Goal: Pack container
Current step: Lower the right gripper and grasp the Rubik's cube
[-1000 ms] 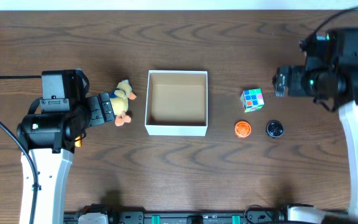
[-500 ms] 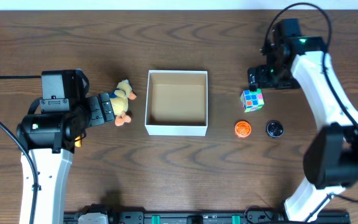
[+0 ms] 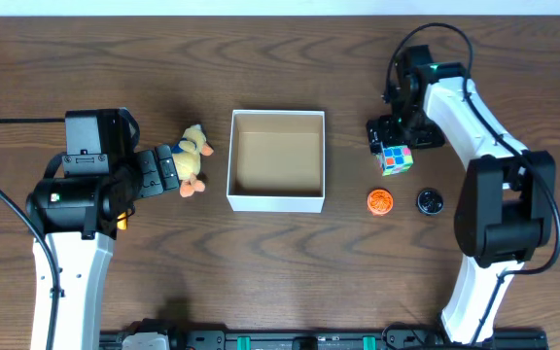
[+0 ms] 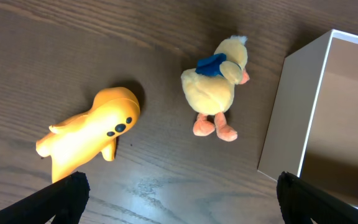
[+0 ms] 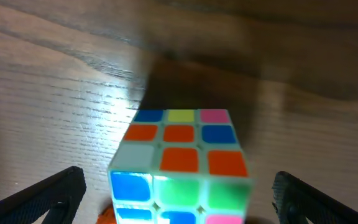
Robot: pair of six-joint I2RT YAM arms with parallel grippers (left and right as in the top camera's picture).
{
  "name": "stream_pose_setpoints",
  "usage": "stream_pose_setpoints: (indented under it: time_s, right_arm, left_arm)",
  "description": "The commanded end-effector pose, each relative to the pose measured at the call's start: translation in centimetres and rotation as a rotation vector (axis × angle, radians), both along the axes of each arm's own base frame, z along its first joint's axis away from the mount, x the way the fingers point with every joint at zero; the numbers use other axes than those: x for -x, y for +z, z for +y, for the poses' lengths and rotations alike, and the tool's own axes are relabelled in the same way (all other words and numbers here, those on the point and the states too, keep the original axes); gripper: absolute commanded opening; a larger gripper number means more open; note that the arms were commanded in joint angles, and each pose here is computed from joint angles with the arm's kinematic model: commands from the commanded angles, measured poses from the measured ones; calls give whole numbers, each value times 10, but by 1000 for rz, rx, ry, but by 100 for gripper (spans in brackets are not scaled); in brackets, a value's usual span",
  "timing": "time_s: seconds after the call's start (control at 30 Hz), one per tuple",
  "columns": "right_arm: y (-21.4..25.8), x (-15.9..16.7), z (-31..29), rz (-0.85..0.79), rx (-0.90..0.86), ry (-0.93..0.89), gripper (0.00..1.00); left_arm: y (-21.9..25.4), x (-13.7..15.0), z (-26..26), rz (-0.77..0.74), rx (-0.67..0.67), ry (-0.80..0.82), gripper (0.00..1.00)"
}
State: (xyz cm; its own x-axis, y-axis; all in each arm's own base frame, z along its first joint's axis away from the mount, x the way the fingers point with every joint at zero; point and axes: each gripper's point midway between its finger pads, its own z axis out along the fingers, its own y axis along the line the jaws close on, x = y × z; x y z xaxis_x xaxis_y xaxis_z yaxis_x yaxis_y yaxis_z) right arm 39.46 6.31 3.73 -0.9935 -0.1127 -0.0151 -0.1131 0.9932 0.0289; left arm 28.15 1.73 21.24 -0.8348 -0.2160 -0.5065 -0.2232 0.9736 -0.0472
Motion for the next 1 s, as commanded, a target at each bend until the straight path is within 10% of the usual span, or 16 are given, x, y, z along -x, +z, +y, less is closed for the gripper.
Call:
stream_pose_setpoints:
  time_s: [0.0, 0.97]
  right_arm:
    - [-9, -2, 5, 16, -5, 6, 99]
    - [-28, -4, 3, 33, -1, 0, 93]
  left_arm:
    - [4, -3, 2, -6, -6, 2, 98]
    - [4, -3, 2, -5, -6, 3, 98]
